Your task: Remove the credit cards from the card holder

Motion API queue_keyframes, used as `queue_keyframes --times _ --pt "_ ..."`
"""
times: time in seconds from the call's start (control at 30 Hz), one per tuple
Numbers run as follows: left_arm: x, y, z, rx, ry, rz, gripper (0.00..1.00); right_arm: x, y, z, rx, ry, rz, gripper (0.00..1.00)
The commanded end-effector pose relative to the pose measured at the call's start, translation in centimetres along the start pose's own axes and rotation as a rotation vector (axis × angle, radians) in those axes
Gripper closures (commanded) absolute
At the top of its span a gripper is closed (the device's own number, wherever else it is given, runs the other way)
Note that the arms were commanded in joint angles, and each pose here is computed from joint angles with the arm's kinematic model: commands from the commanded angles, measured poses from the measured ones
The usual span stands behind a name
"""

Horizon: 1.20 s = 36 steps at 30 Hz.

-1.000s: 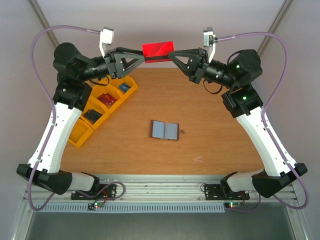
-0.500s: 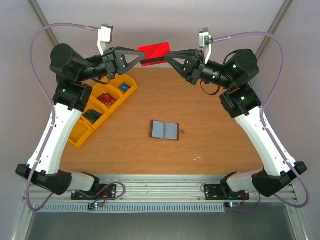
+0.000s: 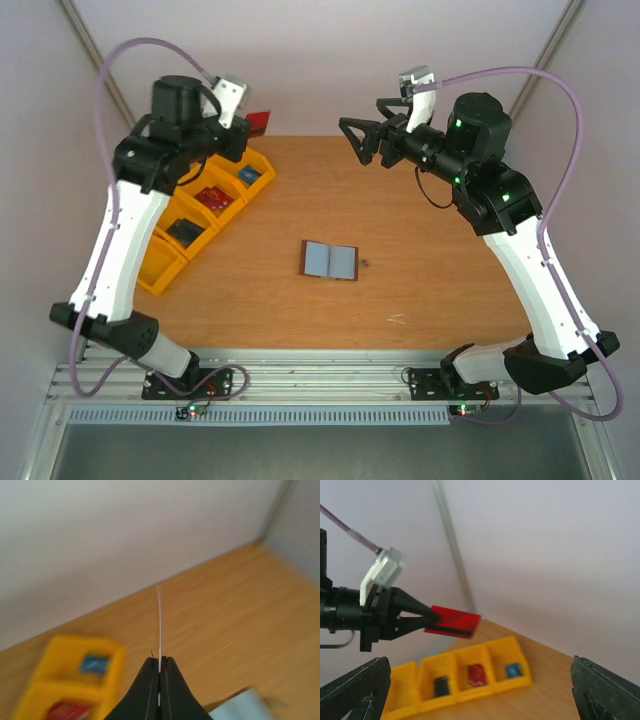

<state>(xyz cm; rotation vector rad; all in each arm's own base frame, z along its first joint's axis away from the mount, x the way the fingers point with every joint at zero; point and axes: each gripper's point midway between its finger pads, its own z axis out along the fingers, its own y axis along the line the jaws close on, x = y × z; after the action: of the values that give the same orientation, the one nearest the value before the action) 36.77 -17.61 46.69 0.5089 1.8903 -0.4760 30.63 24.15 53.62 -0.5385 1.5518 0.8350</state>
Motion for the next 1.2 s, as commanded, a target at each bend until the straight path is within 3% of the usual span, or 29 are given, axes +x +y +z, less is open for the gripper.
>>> queue_keyframes --times 0.0,0.2,0.37,0.53,0.77,1.17 --pt "9.3 10.2 1.9 -0.447 0.467 0.434 1.0 1.5 -4.3 -0.8 0.25 0.091 -0.164 0.02" --pt "14.4 16.3 5.5 -0.594 0.766 0.657 1.0 3.1 -6.0 0.0 0.296 0.161 -0.257 0.01" --pt "17.7 21.3 9.2 -0.658 0.912 0.677 1.0 4.2 -7.4 0.5 0.339 0.205 -0.281 0.02" --pt "22.1 23.5 10.8 -0.643 1.041 0.645 1.0 5.2 -9.2 0.3 0.41 0.242 -0.294 0.01" --pt "24.7 26.3 13.1 -0.66 1.024 0.588 1.0 6.4 -10.8 0.9 0.444 0.282 -0.284 0.01" --pt "30.3 26.0 14.5 -0.586 1.093 0.528 1.0 6.7 -11.3 2.2 0.436 0.308 -0.277 0.01"
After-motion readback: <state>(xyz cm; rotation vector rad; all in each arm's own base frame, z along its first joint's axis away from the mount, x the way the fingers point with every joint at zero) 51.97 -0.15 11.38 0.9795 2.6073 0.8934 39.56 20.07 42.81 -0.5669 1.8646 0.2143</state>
